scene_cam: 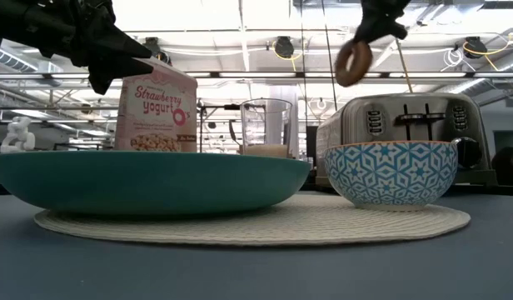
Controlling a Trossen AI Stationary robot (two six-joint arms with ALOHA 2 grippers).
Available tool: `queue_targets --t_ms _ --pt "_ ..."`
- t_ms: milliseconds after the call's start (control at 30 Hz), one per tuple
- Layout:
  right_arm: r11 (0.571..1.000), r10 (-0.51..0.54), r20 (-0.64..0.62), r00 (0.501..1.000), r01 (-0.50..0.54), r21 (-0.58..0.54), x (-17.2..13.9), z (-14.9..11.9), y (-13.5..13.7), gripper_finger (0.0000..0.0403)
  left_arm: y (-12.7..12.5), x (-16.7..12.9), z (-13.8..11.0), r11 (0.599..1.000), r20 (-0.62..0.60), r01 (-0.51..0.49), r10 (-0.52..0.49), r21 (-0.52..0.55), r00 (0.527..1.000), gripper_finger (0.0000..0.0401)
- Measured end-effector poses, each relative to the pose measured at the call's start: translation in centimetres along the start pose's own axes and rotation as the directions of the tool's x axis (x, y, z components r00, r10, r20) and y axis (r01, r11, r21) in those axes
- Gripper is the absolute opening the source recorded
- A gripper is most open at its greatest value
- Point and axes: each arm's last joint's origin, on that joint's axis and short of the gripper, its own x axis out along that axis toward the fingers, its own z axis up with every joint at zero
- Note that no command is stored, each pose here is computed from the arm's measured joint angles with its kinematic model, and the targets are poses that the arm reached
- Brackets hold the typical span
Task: Arrange a breakfast setting
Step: Put the toasted bagel on the green plate
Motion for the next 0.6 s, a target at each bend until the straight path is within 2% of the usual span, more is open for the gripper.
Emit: queue_targets --t_ms 133,233,600 --pt "0.988 0.156 0.030 0.987 -0.155 -0.022 0.0 0.4 0.8 0.0080 0.0 0.0 0.0 1.000 0.000 0.000 0.000 0.003 1.000 0.0159" --pt "0.973 0.231 0.052 0.972 -0.229 -0.040 0.0 0.7 1.6 0.0075 0.0 0.0 0.0 1.000 -0.001 0.000 0.000 0.003 1.000 0.0159" --pt "0.929 0.363 0.031 0.931 -0.360 -0.085 0.5 0.6 4.6 0.0075 0.0 0.0 0.0 1.000 -0.001 0.000 0.000 0.002 1.000 0.0159"
